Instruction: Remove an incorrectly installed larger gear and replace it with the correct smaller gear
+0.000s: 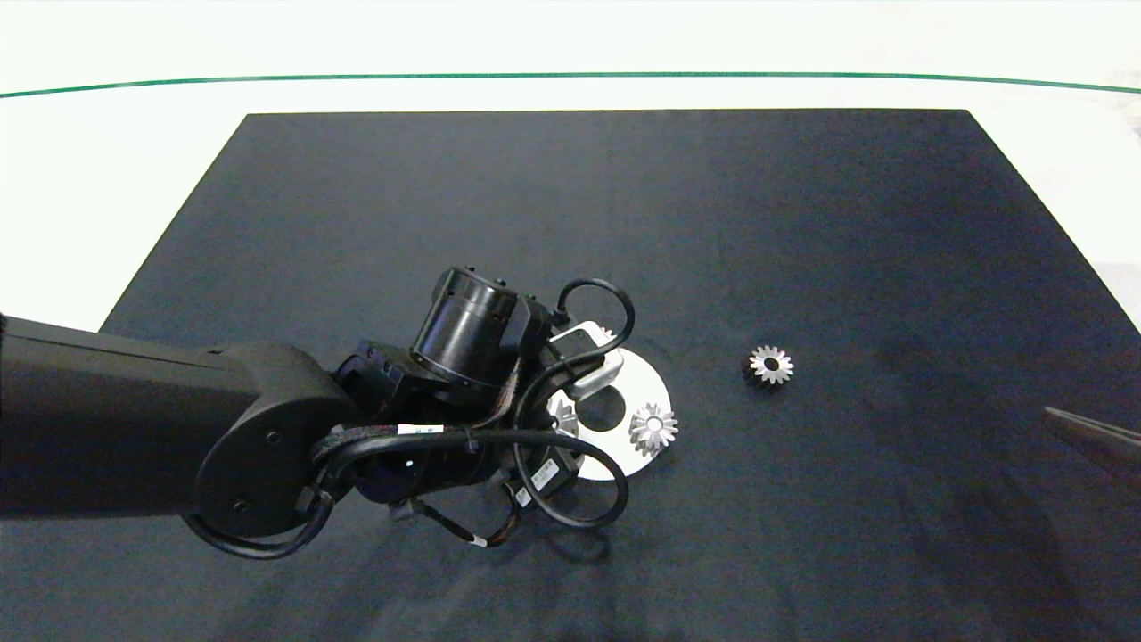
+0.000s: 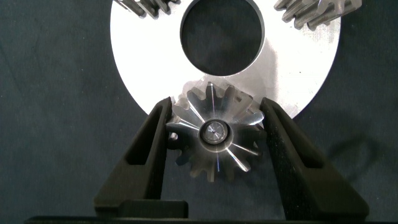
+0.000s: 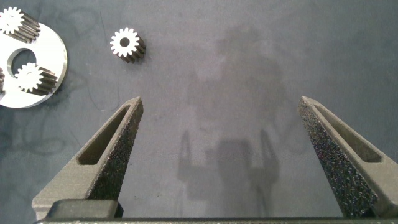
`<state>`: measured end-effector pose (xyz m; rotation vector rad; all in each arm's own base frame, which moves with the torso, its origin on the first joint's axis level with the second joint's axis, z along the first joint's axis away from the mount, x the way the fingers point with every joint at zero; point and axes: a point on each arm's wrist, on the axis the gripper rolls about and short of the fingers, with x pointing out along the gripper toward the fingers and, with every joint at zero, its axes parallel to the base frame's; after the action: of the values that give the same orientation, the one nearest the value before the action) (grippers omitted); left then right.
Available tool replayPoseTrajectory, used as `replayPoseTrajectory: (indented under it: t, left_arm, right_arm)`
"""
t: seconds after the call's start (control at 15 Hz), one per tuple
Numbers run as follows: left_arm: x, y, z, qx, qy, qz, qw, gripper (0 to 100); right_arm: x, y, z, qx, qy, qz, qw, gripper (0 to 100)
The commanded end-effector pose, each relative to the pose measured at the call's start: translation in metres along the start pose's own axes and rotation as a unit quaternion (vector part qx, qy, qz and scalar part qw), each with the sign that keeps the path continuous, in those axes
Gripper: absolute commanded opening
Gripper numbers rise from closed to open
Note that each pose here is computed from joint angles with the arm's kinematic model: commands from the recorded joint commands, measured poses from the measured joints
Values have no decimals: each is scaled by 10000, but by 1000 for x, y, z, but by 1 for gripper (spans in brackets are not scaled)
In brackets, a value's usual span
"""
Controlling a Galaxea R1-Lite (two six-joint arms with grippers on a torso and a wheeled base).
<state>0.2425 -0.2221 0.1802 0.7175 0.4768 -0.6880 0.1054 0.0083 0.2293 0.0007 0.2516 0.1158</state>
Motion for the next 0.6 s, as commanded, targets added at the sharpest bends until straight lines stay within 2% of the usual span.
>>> replayPoseTrajectory:
  t: [0.07,0.33,0.6]
  left_arm:
    - [1,0,-1,23,45,-6,10000,39]
    - [5,-2,-3,59,188,-75,9998,30]
    - [6,-3,-1,15,192,-95,9998,25]
  right_arm:
    - [0,0,0,-1,2,-1,10000,100]
    - [0,0,0,-1,9,-1,10000,100]
    - [0,0,-1,14,9,6,10000,100]
